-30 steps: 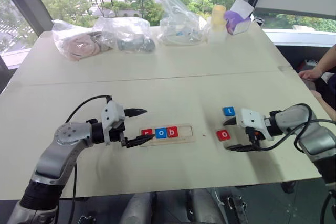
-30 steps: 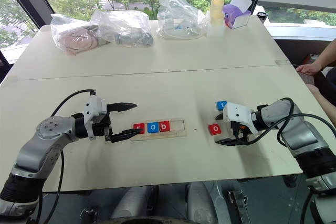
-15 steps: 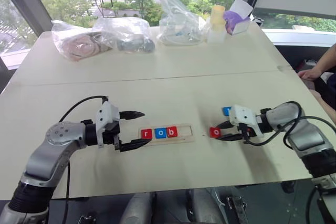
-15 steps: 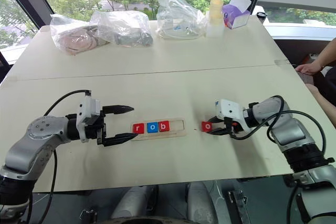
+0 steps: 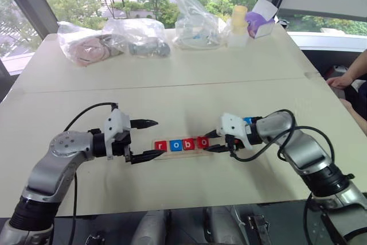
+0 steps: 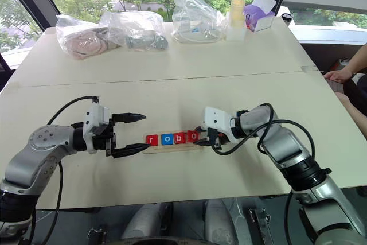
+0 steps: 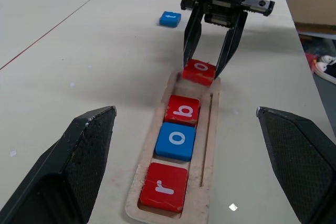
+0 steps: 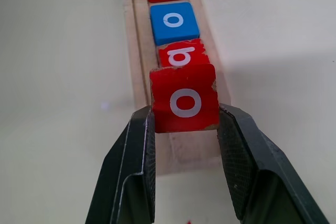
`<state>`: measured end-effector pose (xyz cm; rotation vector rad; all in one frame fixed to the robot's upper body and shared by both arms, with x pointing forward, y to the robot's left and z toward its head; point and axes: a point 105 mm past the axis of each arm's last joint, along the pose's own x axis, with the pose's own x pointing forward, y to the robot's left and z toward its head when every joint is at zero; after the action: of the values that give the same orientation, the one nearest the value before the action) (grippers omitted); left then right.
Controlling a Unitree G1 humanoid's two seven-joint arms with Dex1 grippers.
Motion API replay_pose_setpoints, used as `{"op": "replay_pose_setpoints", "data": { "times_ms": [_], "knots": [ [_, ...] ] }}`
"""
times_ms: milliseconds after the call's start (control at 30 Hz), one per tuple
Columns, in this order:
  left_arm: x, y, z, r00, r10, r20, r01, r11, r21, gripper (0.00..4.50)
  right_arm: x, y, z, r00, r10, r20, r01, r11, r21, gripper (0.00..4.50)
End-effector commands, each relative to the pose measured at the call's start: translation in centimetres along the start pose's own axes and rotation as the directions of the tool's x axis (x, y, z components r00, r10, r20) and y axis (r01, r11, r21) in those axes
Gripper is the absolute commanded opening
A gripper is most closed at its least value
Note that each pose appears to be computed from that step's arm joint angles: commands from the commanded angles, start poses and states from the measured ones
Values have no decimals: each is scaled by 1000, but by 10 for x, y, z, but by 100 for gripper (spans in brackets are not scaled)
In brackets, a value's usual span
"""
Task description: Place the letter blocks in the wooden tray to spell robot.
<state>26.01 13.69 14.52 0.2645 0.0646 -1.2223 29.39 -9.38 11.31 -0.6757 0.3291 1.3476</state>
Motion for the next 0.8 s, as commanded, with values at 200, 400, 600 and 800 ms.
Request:
{"op": "replay_pose_setpoints", "data": {
  "times_ms": [200,400,600,800],
  "knots": [
    [0,-2,8,1000,15,21,-16,1000,27,450,3,-7,0,999,-12,-30,10,999,-51,111],
    [0,-2,7,999,23,23,-23,999,28,450,4,-8,-3,999,-6,-47,3,998,-62,111],
    [1,-1,7,999,28,26,-28,999,31,450,6,-7,-2,999,12,-48,-15,998,-61,111],
    [1,0,7,999,35,27,-36,999,31,450,8,-7,4,999,22,-29,-23,998,-54,351]
  ]
}}
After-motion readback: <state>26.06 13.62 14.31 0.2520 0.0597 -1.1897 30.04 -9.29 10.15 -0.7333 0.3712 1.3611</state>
